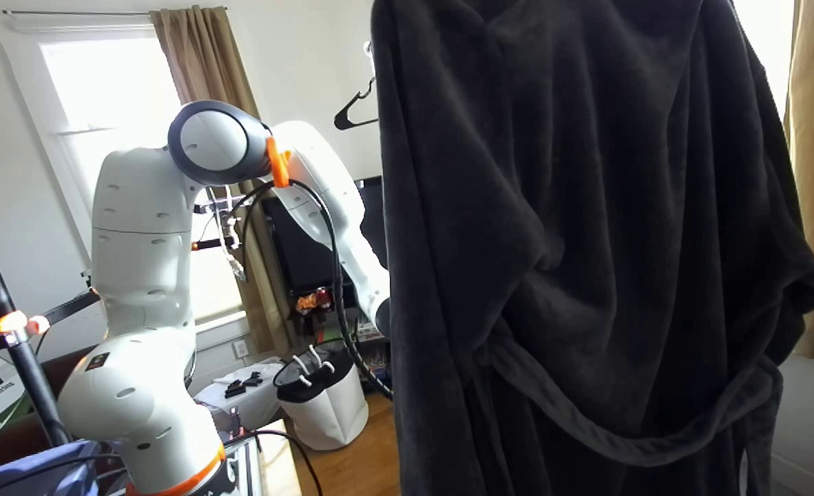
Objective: Hang the white coat hanger on the top railing
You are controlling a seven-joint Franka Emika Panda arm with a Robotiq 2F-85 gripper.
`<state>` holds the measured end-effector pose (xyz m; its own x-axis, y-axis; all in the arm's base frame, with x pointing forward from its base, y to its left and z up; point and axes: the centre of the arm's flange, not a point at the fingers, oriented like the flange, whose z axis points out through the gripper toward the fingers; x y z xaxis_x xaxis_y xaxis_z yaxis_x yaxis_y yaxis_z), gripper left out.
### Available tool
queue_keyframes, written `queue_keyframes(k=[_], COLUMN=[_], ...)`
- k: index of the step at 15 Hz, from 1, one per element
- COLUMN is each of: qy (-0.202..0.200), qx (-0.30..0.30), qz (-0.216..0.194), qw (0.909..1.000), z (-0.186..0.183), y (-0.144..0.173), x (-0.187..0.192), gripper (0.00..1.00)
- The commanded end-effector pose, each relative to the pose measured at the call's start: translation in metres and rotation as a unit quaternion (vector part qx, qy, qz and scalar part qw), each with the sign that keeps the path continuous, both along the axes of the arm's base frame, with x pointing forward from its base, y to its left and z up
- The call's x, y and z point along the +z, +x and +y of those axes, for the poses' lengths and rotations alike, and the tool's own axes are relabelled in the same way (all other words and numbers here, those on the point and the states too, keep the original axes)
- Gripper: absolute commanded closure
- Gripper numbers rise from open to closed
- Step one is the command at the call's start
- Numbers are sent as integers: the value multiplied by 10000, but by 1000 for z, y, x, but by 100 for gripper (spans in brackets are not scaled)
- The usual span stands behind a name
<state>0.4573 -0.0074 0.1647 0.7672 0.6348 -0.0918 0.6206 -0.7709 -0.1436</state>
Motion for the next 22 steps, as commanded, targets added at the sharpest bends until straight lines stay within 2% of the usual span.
queue_keyframes(k=[1, 5, 10, 12, 15, 18, 20, 22], qy=[186, 270, 77, -128, -572, -966, -970, -794], qx=[19, -283, -558, -525, -33, 408, 715, 915], qz=[-187, -512, -844, -722, -632, -764, -918, -1040], qw=[9997, 9979, 9948, 9959, 9964, 9915, 9885, 9872], z=[1, -2, -11, -11, -18, -27, -32, -37], y=[-13, -27, -72, -93, -130, -135, -133, -133], x=[11, 25, 50, 58, 73, 101, 118, 134], gripper=[99, 99, 99, 99, 99, 99, 99, 99])
